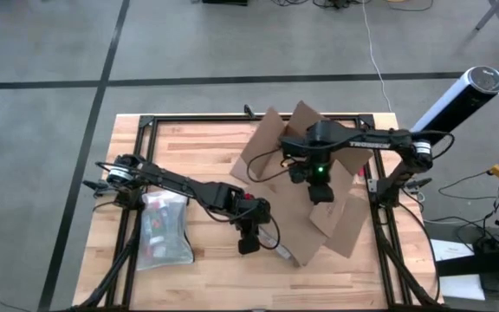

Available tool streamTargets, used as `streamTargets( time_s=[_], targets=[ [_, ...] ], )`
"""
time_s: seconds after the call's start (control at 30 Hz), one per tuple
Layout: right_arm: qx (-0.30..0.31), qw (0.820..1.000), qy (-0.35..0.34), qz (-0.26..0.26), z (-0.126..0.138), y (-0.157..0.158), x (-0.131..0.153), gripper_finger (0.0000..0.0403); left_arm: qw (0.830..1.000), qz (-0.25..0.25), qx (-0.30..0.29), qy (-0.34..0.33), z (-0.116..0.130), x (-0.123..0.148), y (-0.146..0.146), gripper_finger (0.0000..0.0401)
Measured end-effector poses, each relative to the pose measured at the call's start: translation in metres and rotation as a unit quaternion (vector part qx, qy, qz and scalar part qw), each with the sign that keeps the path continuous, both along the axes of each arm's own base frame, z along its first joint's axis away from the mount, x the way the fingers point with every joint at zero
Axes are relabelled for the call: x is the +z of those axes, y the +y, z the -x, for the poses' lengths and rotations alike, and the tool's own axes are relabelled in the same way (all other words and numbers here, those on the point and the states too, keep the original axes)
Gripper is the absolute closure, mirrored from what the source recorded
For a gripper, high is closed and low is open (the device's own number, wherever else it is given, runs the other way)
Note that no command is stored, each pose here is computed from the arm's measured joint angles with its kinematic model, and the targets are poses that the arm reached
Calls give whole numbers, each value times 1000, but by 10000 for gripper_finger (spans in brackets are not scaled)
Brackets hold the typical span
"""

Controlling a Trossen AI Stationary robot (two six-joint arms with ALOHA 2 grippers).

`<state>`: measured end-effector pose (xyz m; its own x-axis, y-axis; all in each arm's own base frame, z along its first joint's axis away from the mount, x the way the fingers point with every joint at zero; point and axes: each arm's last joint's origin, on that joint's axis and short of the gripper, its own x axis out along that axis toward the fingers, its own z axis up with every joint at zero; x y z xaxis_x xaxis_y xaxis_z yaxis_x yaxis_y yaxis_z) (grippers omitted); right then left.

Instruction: Unpack boxes

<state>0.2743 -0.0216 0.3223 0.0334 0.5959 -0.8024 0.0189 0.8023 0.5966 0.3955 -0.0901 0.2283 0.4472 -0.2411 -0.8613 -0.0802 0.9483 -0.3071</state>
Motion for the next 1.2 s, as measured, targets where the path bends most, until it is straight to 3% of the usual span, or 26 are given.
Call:
streamTargets(
  time_s=[0.17,0.37,0.67,0.77,1.0,1.2],
  targets=[
    [-10,1000,-11,5,18,16,20,399,1000,-2,6,8,0,-1,5,401],
    [-26,1000,-9,9,39,38,37,401,1000,-3,11,11,0,-1,12,401],
    [-27,999,28,37,62,73,40,403,999,-8,21,28,1,-3,21,401],
    [-18,997,50,53,68,85,32,403,999,-10,24,37,2,-3,23,401],
    [-25,984,60,164,68,103,-8,403,999,-14,18,42,3,-4,24,401],
    [-63,983,39,170,59,108,-62,403,999,-16,14,40,5,-1,25,401]
  ],
)
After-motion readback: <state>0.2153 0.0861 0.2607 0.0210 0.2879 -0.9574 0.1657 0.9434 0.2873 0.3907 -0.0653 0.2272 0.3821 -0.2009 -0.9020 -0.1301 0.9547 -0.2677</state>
